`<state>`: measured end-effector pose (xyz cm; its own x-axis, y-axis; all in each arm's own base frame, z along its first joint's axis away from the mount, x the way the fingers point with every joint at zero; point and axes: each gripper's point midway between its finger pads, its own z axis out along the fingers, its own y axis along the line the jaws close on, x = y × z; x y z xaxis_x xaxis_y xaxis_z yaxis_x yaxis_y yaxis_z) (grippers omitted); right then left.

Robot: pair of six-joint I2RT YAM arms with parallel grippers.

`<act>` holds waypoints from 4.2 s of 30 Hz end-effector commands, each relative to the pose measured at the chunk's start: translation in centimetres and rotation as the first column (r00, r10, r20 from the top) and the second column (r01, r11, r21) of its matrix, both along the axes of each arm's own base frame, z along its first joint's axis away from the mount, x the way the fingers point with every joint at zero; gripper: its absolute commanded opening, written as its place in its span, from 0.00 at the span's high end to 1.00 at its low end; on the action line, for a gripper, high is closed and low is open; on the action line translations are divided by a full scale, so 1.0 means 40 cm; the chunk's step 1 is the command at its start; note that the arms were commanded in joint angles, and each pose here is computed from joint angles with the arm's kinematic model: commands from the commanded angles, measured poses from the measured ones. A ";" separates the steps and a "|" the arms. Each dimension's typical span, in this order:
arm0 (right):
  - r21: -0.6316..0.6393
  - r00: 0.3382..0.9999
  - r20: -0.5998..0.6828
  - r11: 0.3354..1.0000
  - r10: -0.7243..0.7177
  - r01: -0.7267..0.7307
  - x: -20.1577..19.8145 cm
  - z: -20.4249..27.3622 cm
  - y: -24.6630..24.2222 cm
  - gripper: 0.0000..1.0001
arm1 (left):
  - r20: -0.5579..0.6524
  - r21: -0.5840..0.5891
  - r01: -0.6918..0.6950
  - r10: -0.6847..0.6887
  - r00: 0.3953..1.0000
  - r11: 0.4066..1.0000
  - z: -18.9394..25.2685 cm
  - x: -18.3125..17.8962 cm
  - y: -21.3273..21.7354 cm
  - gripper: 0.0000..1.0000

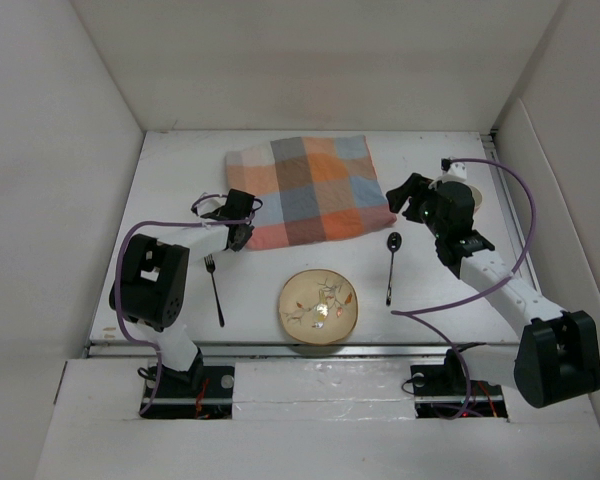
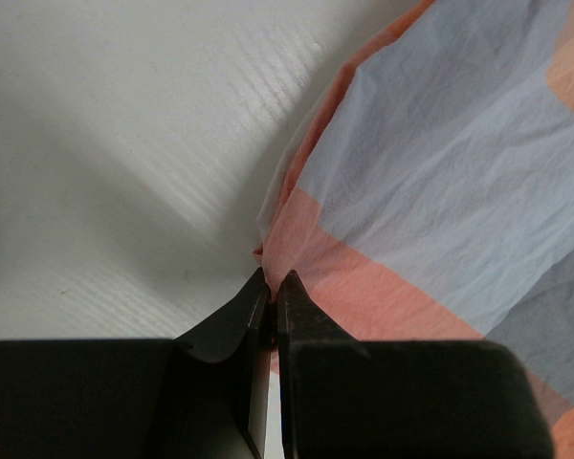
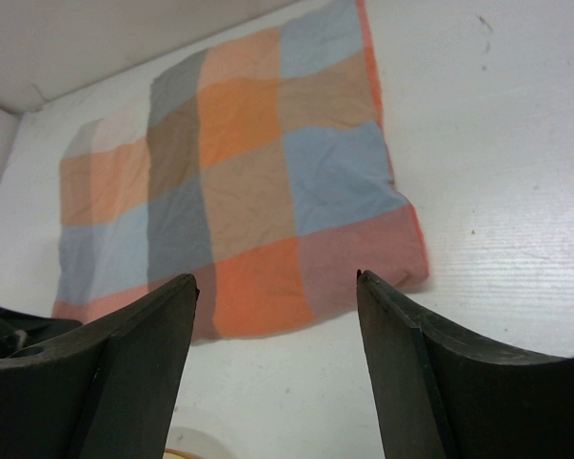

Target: Set the dinner table for one person

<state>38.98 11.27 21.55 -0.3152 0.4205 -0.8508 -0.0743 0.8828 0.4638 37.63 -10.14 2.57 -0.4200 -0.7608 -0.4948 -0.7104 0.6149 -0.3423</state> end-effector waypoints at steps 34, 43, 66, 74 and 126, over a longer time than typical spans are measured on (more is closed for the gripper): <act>0.007 0.975 -0.220 1.000 0.027 -0.027 0.001 -0.242 0.005 0.32 | 0.073 0.057 0.011 -0.015 0.997 0.998 0.085 0.059 0.075 1.00; 0.082 0.961 -0.256 0.993 0.105 -0.087 -0.001 -0.277 0.134 0.41 | 0.162 0.060 0.029 -0.039 0.986 0.998 0.179 0.141 0.057 1.00; 0.298 0.935 -0.336 0.928 -0.118 0.224 0.108 -0.369 0.149 0.44 | 0.254 0.022 0.013 -0.019 0.967 1.000 0.218 0.122 0.060 1.00; 0.321 0.963 -0.247 0.928 -0.110 0.189 0.147 -0.285 0.184 1.00 | 0.341 0.039 0.000 -0.014 0.940 0.999 0.324 0.128 0.075 1.00; -0.045 0.968 0.117 0.974 0.224 -0.220 0.277 0.201 0.081 1.00 | 0.722 0.086 0.198 -0.198 0.663 0.976 0.720 0.272 0.100 1.00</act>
